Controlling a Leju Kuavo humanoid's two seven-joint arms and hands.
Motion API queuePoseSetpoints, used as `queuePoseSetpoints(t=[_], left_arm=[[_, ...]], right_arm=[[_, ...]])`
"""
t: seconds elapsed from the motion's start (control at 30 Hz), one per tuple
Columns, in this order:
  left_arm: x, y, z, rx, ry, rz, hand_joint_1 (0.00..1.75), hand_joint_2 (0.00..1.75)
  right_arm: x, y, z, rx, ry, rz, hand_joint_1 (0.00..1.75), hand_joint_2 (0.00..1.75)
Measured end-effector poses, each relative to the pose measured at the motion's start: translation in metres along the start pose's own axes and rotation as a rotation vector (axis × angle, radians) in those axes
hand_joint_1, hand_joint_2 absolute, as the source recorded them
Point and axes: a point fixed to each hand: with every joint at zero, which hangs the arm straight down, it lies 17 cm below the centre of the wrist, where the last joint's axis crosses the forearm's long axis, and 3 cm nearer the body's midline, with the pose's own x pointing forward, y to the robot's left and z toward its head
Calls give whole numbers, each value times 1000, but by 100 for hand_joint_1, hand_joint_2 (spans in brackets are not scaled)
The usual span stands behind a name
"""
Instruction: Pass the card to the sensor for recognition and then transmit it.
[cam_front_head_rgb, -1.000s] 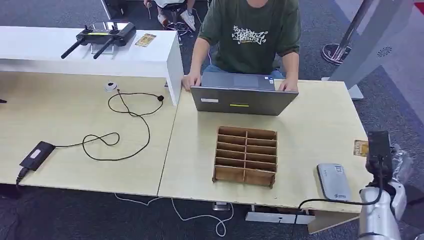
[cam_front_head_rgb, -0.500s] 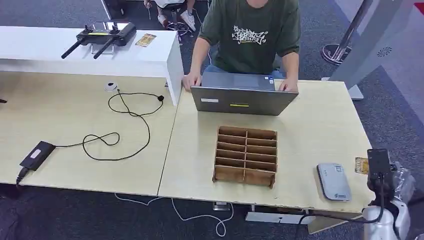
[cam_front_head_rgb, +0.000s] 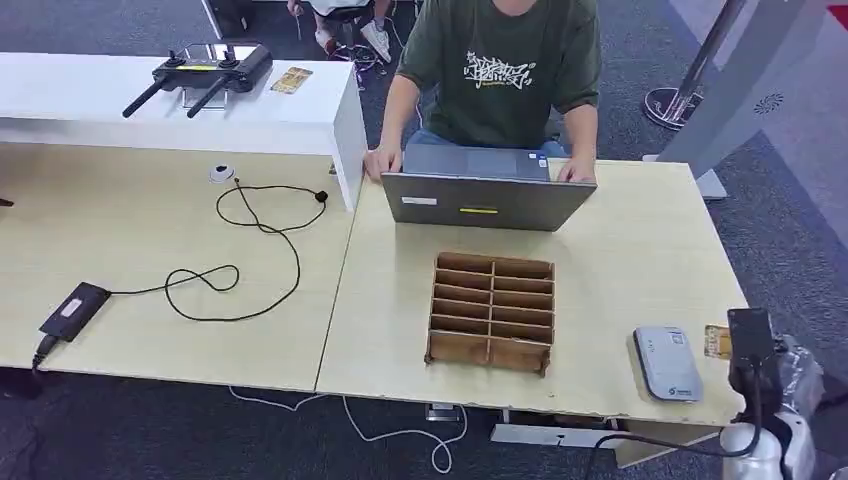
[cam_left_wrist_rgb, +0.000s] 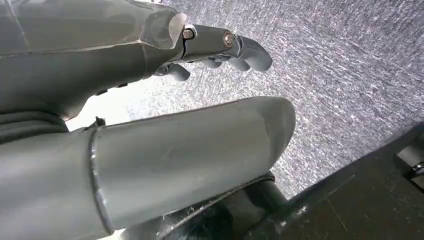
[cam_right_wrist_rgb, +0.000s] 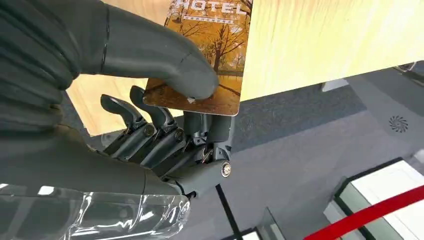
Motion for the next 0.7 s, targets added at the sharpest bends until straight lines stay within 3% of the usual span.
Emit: queuePoseSetpoints(t=[0.7], left_arm=[[3, -2, 1, -16, -13, 3, 0, 0]], right_arm=[[50, 30, 24, 61, -104, 7, 175, 175]])
